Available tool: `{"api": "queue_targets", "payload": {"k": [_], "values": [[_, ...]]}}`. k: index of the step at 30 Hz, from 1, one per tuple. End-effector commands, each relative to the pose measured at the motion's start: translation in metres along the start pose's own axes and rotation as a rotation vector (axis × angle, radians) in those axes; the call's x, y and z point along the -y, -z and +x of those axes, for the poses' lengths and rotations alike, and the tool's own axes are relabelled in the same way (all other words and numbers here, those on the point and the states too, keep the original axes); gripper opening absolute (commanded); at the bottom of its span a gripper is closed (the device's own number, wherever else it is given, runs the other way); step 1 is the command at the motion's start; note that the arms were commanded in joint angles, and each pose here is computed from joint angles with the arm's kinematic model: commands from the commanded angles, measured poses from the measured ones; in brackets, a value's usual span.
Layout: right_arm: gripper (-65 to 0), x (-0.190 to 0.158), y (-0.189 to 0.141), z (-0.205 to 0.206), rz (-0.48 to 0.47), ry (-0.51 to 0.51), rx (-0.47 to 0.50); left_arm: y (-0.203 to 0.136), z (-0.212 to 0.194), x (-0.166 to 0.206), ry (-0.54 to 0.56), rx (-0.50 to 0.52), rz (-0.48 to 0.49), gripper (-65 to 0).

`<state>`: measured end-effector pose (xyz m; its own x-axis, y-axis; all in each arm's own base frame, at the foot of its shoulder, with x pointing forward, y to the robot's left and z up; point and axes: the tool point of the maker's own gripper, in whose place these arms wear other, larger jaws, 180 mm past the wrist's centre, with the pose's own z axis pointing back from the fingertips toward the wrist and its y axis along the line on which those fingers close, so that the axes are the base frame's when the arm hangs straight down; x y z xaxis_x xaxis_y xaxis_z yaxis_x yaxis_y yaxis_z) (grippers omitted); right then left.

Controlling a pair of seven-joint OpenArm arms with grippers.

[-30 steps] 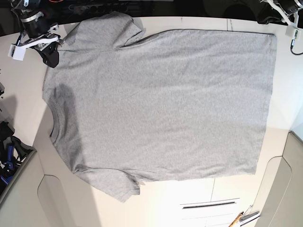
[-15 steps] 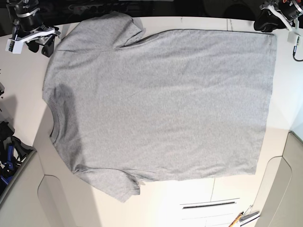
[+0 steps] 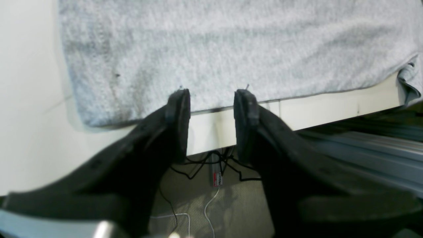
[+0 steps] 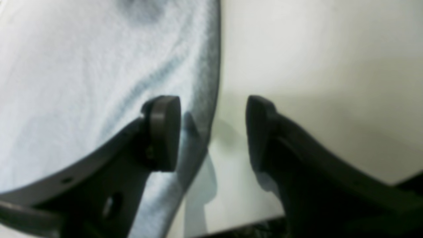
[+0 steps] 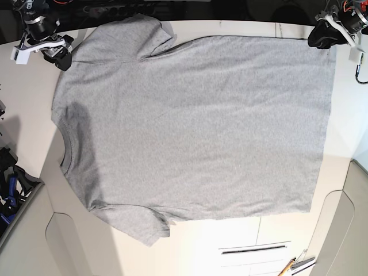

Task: Fold the T-shirt properly
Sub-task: 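Grasp the shirt's shoulder edge with the right gripper and the hem corner with the left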

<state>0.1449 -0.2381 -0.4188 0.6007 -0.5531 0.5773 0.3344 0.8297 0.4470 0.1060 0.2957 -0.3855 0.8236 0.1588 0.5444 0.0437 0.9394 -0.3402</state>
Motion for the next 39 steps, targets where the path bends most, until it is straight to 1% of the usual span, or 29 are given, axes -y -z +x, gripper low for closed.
{"api": "queue_targets", "payload": {"k": [1, 4, 12, 15, 30, 31, 32, 33, 36, 37, 39], "values": [[-32.9, -0.004, -0.002, 0.0, 0.026, -0.01, -0.008, -0.004, 0.009, 0.0, 0.014, 0.024, -0.008, -39.4], [-32.9, -0.01, -0.002, -0.004, 0.058, -0.028, -0.028, -0.004, 0.009, 0.0, 0.014, 0.024, -0.008, -39.4], [-32.9, -0.011, -0.002, -0.006, 0.062, -0.03, -0.037, -0.002, 0.016, 0.001, 0.019, 0.042, -0.011, -39.4], [-32.9, -0.014, -0.002, -0.006, 0.08, -0.044, -0.04, -0.001, 0.017, 0.001, 0.02, 0.044, -0.012, -39.4], [-33.0, -0.031, 0.003, -0.018, 0.132, -0.039, -0.076, -0.001, 0.019, 0.001, 0.022, 0.049, -0.012, -39.4], [-34.8, -0.031, 0.003, -0.018, 0.131, -0.041, -0.077, -0.001, 0.019, 0.001, 0.022, 0.049, -0.012, -39.4], [-38.7, -0.031, 0.003, -0.018, 0.13, -0.042, -0.076, -0.001, 0.019, 0.001, 0.022, 0.049, -0.012, -39.4], [-44.1, -0.031, 0.003, -0.018, 0.13, -0.042, -0.076, -0.001, 0.019, 0.001, 0.022, 0.048, -0.012, -39.4], [-63.5, -0.031, 0.003, -0.018, 0.13, -0.041, -0.076, -0.001, 0.019, 0.001, 0.021, 0.049, -0.012, -39.4], [-65.0, -0.031, 0.003, -0.018, 0.13, -0.041, -0.076, -0.001, 0.019, 0.001, 0.021, 0.05, -0.013, -39.4], [-65.0, -0.031, 0.003, -0.018, 0.13, -0.042, -0.077, -0.001, 0.022, 0.003, 0.004, 0.065, -0.027, -39.4]]}}
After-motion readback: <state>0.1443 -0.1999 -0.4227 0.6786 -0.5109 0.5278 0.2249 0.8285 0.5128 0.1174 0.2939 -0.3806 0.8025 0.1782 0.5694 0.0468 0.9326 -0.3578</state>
